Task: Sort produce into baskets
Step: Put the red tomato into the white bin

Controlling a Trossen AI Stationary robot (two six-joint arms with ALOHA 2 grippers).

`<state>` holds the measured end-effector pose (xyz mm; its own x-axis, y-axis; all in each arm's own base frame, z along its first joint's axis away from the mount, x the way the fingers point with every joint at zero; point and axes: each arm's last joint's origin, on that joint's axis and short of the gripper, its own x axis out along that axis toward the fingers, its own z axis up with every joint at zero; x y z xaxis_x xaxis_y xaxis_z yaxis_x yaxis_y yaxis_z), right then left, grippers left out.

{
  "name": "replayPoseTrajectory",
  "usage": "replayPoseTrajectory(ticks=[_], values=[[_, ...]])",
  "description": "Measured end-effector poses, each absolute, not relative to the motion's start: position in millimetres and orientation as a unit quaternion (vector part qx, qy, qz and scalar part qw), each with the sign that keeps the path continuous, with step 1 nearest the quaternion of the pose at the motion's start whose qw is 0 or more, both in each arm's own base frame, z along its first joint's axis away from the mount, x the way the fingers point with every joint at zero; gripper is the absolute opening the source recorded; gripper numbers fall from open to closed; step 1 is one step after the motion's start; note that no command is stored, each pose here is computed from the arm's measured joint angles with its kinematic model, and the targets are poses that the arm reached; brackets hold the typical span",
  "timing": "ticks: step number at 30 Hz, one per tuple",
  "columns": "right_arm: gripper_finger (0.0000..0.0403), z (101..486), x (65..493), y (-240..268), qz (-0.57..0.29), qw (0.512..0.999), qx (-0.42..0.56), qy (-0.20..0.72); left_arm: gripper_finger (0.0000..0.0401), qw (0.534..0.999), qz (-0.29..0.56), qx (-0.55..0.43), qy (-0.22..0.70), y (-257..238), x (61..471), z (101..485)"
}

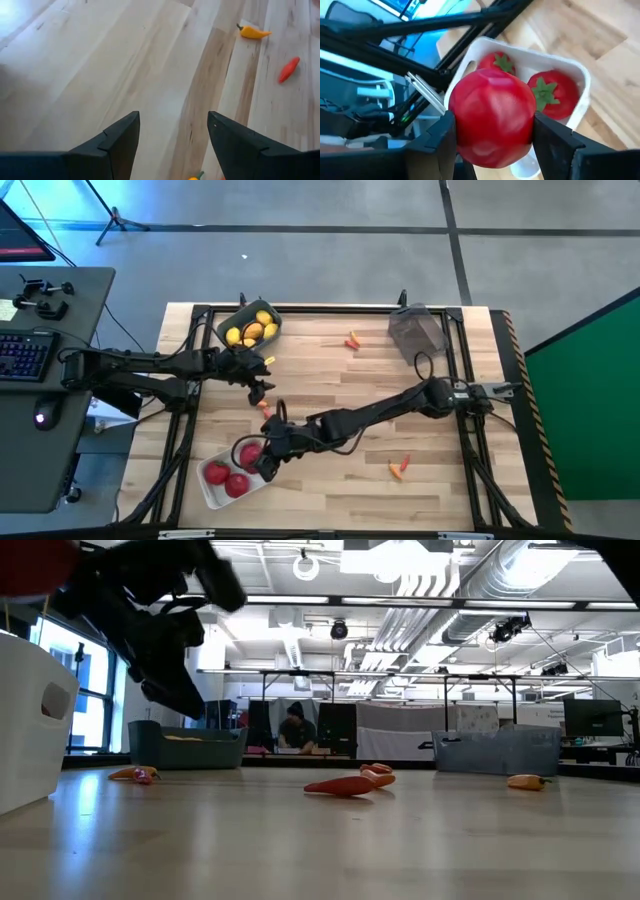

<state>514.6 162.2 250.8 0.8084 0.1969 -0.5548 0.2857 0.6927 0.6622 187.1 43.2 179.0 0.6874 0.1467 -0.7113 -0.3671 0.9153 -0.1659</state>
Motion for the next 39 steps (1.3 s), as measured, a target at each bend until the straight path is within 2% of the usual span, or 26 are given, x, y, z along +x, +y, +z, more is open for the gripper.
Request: replayPoseTrajectory(ticks=[7,14,19,24,39], values=[[0.0192,229,523,166,-0.002,0.864,0.388,0.321,0.0218,0.907,0.143,-0.148,0.366,43,188,179],[0.0192,225,524,161,-0.005,0.863,0.381,0.331,0.0218,0.907,0.149,-0.146,0.366,44,187,179],[0.0193,204,530,157,-0.004,0.851,0.386,0.356,0.0218,0.906,0.154,-0.146,0.365,44,187,180],[0.0195,205,531,159,0.005,0.857,0.381,0.347,0.0218,0.906,0.155,-0.147,0.365,44,187,179],[0.0295,201,530,158,-0.002,0.858,0.368,0.359,0.0218,0.907,0.153,-0.144,0.365,44,187,180]])
